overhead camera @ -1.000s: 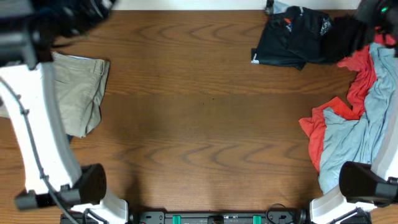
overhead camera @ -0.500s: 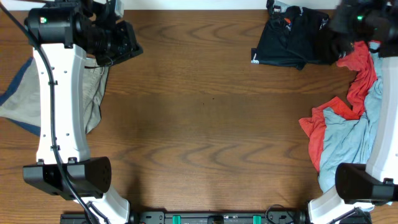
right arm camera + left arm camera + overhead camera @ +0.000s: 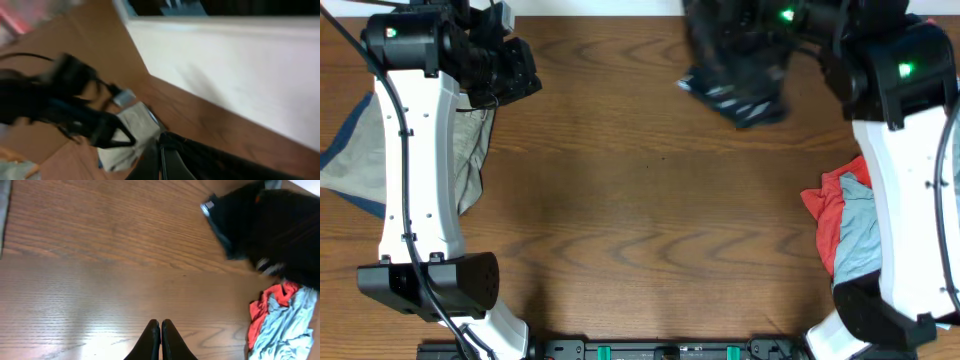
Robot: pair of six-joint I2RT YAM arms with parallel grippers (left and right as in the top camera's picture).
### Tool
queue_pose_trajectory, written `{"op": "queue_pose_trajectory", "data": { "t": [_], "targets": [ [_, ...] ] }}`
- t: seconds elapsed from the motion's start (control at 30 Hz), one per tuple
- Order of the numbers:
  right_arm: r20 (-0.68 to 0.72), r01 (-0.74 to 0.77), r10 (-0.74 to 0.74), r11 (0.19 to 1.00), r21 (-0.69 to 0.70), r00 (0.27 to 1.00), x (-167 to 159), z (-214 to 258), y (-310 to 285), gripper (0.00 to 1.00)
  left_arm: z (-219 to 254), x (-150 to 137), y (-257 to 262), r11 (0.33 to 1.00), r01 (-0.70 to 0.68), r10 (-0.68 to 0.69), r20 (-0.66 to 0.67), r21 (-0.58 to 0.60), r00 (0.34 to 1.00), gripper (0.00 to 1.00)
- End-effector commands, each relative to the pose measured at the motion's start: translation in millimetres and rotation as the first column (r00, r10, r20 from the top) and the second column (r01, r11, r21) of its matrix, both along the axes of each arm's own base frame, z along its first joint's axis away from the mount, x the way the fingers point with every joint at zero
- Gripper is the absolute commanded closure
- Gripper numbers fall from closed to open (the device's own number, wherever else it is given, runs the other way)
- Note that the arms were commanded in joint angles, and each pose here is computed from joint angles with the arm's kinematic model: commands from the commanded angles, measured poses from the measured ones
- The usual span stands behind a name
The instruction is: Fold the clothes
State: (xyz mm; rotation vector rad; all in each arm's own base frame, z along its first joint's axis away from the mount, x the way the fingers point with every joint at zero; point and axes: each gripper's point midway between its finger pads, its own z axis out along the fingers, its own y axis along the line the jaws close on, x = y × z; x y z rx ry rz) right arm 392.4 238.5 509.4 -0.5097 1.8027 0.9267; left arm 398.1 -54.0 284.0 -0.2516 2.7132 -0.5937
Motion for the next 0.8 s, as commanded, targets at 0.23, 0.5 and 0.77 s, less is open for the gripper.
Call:
{"op": "queue_pose_trajectory", "data": {
  "t": [0.23,0.5,0.77],
  "targets": [
    [0.078,0.846,-0.894,0.386,-0.367,0.442,-29,-22,-240,0.99,1,-2,5,0.999,0.005,-0.006,0.012,0.034,1.000,0.94],
    [0.066,0.787,-0.979,0.112,-0.607,0.190,-58,-75,-327,0.99,0,-9,-4,1.000,0.027,-0.027,-0.014,0.015,1.000,0.94],
    [-0.009,0.708,-0.974,0.170,-0.686,0.225,-51,-110,-322,0.99,-8,-33,-46,0.990,0.140,-0.139,-0.091,0.005,0.986,0.91]
  ]
}}
